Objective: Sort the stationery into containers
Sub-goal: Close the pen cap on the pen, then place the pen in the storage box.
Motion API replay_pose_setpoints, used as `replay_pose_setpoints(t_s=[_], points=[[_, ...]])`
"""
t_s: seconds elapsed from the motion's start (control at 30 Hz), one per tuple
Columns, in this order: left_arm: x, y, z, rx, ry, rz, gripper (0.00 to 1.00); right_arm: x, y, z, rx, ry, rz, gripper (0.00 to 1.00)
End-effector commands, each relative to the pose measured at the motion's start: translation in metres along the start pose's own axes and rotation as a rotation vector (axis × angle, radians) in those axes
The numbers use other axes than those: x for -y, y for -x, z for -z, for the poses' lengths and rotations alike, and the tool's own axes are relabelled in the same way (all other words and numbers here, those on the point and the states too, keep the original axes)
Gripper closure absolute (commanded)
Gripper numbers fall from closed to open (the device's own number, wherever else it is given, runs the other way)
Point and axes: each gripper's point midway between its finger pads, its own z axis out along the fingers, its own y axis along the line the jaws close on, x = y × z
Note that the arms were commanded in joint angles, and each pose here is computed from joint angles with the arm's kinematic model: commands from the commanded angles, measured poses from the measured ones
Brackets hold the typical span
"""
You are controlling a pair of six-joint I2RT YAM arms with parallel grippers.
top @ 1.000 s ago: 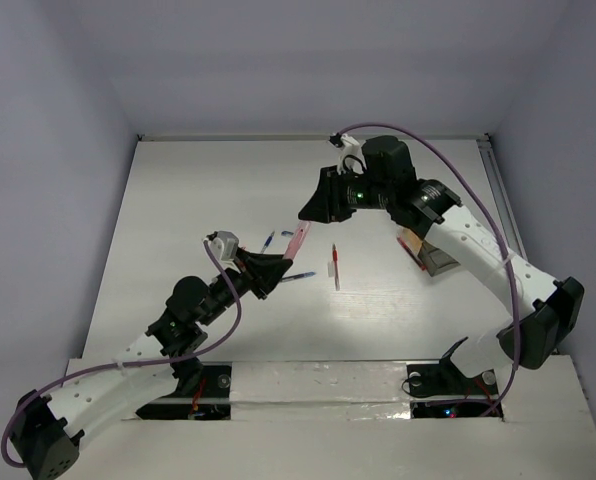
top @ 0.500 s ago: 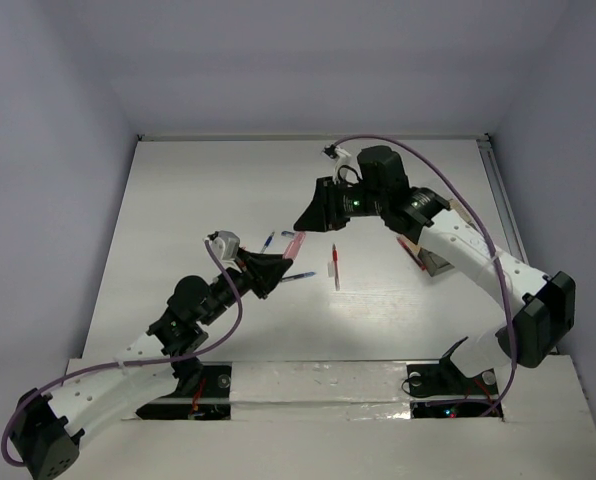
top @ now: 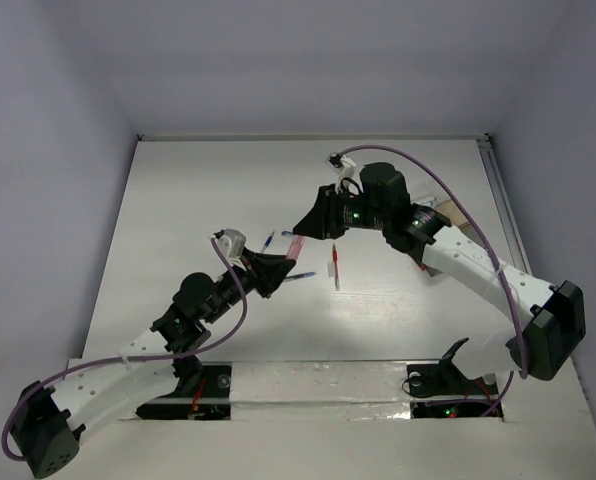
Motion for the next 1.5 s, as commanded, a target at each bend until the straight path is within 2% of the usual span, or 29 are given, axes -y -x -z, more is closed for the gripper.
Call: replay_pose_setpoints(t_s=[0.0, 0.37, 0.7, 0.83, 0.97, 1.07, 1.13, 1.2, 1.27, 1.33, 1.43, 1.47], points=[[0.044, 0.106, -0.003, 0.322, -0.107, -0.001, 1.0, -0.004, -0.045, -0.005, -0.114, 0.0, -0.015, 1.0], [0.059, 0.161, -0.011, 0.41, -0.077, -0.029, 1.0, 0.01, -0.091, -0.002, -0.167, -0.033, -0.052, 1.0], [0.061, 0.188, -0.024, 0.445, -0.032, -0.052, 1.0, 0.01, -0.141, -0.009, -0.257, -0.023, -0.066, 1.0], [0.064, 0.196, -0.031, 0.437, -0.022, -0.064, 1.0, 0.012, -0.148, -0.011, -0.249, -0.018, -0.084, 1.0], [0.058, 0.168, -0.04, 0.362, -0.033, -0.01, 1.0, 0.016, -0.121, -0.014, -0.132, -0.075, -0.067, 1.0], [0.054, 0.148, -0.042, 0.317, -0.046, 0.031, 0.98, 0.029, -0.079, -0.015, 0.006, -0.11, -0.103, 1.0], [0.049, 0.131, -0.041, 0.272, -0.04, 0.061, 0.89, 0.028, -0.043, -0.014, 0.126, -0.078, -0.131, 1.0], [0.045, 0.121, -0.033, 0.248, -0.03, 0.073, 0.72, 0.036, 0.011, -0.007, 0.276, -0.045, -0.162, 1.0], [0.04, 0.114, -0.032, 0.228, -0.007, 0.078, 0.67, 0.036, 0.023, -0.004, 0.309, -0.032, -0.187, 1.0], [0.037, 0.11, -0.02, 0.224, 0.004, 0.085, 0.65, 0.043, 0.055, 0.003, 0.394, -0.005, -0.226, 1.0], [0.037, 0.117, -0.002, 0.249, 0.011, 0.086, 0.56, 0.057, 0.085, 0.015, 0.473, 0.01, -0.255, 1.0], [0.037, 0.119, 0.001, 0.251, 0.016, 0.074, 0.46, 0.065, 0.091, 0.018, 0.491, -0.007, -0.261, 1.0]])
